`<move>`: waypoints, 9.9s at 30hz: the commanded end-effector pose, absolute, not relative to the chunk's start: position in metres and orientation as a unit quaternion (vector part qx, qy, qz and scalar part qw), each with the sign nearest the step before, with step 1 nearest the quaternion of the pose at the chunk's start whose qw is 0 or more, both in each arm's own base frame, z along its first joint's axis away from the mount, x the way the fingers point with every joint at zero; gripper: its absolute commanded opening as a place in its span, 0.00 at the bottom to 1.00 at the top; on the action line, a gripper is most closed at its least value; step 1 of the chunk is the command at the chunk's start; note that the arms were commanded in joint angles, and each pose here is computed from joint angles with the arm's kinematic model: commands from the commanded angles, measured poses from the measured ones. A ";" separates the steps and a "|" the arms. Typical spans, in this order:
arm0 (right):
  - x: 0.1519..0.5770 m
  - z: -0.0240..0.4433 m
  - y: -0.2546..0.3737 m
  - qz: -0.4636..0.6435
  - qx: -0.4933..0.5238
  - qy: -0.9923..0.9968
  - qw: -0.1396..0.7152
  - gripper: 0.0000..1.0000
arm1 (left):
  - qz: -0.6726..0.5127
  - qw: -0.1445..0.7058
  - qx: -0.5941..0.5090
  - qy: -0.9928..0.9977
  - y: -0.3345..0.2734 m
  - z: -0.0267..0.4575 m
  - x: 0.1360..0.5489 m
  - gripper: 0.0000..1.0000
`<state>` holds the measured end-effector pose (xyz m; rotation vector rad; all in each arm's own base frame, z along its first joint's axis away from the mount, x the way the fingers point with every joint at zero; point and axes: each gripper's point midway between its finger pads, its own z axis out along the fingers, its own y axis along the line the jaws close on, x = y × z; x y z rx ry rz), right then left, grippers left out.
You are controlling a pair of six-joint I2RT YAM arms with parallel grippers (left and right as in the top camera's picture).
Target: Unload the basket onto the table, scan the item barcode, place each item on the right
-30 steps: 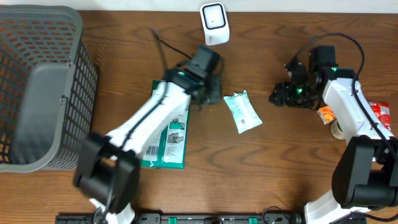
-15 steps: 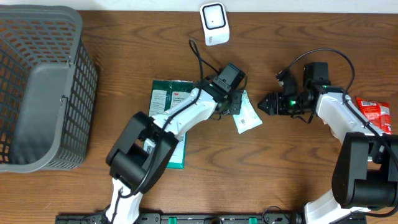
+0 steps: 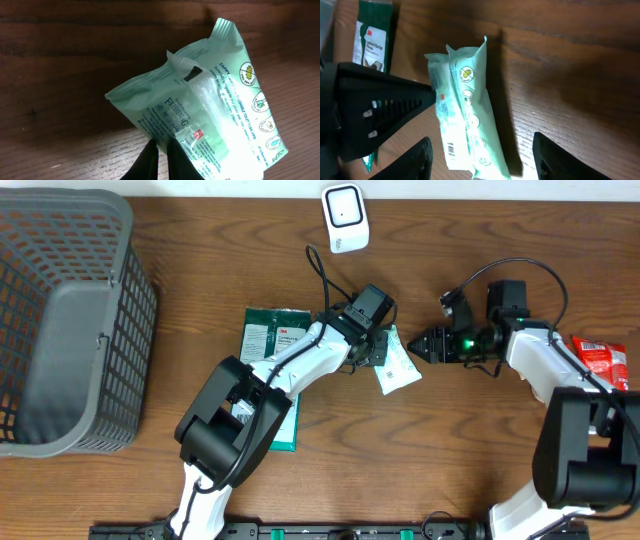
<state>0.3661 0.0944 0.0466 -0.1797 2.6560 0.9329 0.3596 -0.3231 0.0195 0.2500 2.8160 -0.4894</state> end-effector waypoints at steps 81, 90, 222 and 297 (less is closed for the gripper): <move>0.339 0.007 0.162 0.473 -0.098 0.872 0.076 0.38 | -0.105 0.104 0.114 0.982 -0.302 -0.028 0.352 0.22; 0.330 0.006 0.164 0.474 -0.093 0.874 0.055 0.03 | -0.113 0.123 0.109 0.980 -0.303 -0.020 0.364 0.31; 0.340 0.178 0.198 0.624 -0.124 0.758 0.140 0.05 | -0.543 0.050 0.145 0.825 -0.275 0.183 0.355 0.30; 0.322 0.202 0.178 0.692 -0.142 0.696 0.130 0.29 | -0.590 0.018 0.136 0.796 -0.283 0.201 0.347 0.08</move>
